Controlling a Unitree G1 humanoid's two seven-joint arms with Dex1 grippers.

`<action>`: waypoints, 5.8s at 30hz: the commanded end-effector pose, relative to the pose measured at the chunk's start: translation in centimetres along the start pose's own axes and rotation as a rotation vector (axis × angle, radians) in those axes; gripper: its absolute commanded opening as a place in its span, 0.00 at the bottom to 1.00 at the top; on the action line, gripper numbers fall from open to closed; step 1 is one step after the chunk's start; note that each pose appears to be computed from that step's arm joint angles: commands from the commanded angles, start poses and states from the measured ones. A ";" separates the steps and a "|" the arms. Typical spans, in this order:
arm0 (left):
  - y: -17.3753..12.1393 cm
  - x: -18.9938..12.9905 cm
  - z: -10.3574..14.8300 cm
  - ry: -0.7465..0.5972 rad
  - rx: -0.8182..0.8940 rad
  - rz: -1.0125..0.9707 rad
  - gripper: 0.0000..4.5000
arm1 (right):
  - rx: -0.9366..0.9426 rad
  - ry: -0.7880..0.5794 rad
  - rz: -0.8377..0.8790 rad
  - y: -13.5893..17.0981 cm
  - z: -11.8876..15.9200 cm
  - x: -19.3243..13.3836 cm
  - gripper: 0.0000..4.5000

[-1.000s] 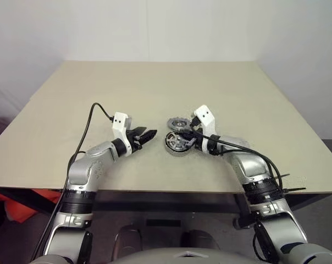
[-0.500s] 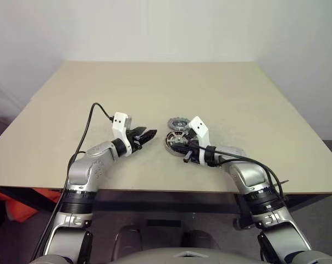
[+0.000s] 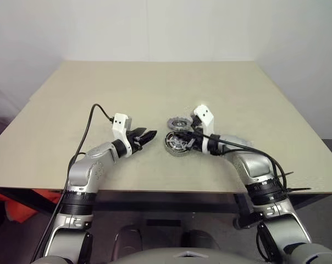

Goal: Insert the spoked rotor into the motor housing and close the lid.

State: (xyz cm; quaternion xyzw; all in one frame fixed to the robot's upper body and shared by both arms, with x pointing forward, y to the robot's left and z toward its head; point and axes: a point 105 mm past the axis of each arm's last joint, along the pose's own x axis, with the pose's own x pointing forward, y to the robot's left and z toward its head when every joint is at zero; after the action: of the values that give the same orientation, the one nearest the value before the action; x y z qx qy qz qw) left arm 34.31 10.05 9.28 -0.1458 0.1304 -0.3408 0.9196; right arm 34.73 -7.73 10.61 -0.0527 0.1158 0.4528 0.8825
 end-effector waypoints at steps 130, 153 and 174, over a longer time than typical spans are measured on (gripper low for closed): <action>-2.1 1.4 -2.3 0.254 0.248 -0.162 0.67 | -1.054 0.412 0.533 -2.6 1.1 -1.0 0.10; -0.1 -0.8 -1.9 0.218 0.207 -0.048 0.67 | -1.141 0.354 0.654 1.7 0.0 2.9 0.10; -0.7 0.0 -2.5 0.223 0.183 -0.075 0.67 | -0.179 -0.117 0.176 -0.1 7.3 -0.9 1.00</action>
State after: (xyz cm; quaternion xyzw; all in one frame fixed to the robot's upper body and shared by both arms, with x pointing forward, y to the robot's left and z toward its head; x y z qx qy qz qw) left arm 32.70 9.31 6.13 -0.0274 0.2151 -0.3931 0.8935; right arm 35.55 -6.24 15.75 -0.1724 0.0248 0.5604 0.8097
